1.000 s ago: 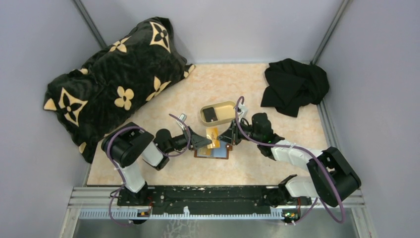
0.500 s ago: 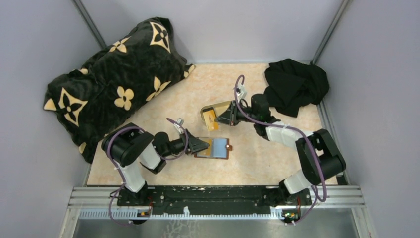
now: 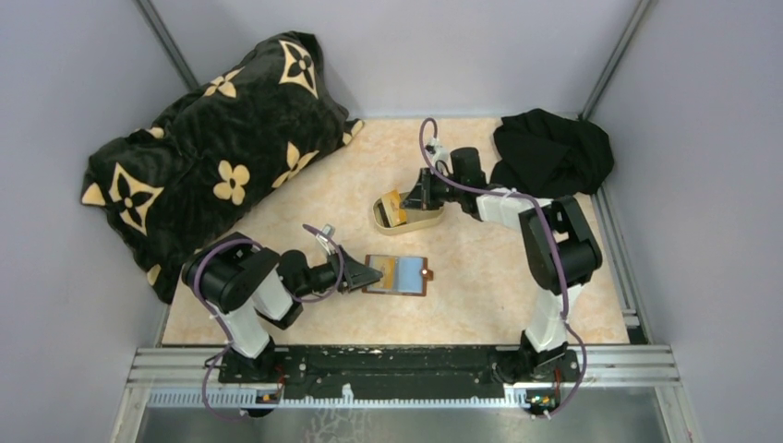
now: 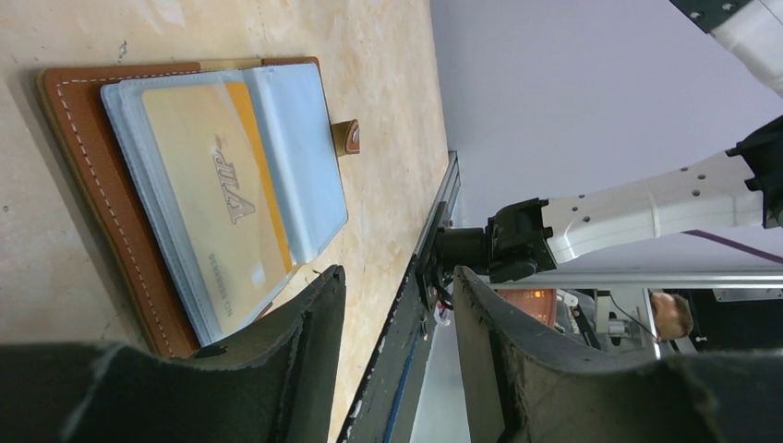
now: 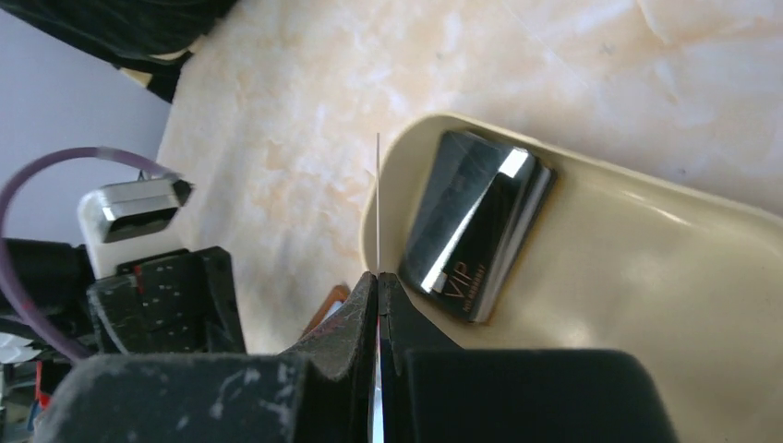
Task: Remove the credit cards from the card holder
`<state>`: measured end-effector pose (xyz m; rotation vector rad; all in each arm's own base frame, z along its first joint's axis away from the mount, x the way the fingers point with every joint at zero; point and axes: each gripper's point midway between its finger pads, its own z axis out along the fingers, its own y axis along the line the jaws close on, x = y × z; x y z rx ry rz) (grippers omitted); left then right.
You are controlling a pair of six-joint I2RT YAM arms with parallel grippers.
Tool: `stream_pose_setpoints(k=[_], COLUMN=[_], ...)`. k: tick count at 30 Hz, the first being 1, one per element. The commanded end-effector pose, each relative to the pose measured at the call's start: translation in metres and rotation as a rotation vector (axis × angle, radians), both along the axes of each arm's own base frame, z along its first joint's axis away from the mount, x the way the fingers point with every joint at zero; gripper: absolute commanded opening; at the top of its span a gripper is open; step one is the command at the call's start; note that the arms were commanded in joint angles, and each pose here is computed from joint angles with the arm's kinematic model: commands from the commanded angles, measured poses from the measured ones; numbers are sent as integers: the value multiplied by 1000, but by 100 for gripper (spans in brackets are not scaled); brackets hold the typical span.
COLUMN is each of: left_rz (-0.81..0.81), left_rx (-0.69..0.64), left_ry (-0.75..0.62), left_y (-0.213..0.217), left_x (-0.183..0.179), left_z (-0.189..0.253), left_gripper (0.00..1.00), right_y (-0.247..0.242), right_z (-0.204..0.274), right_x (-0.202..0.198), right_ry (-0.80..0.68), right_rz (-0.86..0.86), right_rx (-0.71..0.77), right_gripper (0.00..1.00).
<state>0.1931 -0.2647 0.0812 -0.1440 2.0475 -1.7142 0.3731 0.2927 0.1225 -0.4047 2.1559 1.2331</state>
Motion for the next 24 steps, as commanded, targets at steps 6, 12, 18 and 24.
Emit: stream_pose_setpoints(k=[6,12,18,24], left_rz=[-34,-47,-55,-55], left_rx=[-109,-102,-104,-110], left_ry=[-297,-304,-303,-301], left_y=[0,-1,-3,-3], left_x=[-5,-6,-3,-3], left_z=[54,53,53,52], left_gripper=[54,54,54,54], right_y=[-1,-3,-7,-7], right_z=[-24,-28,-23,-36], right_x=[20,29,41,42], right_ry=[21,34,35,60], right_rz=[0,-18,-36,-33], right_rx=[-25,-19,-15,-22], right_gripper=[0,0,0,0])
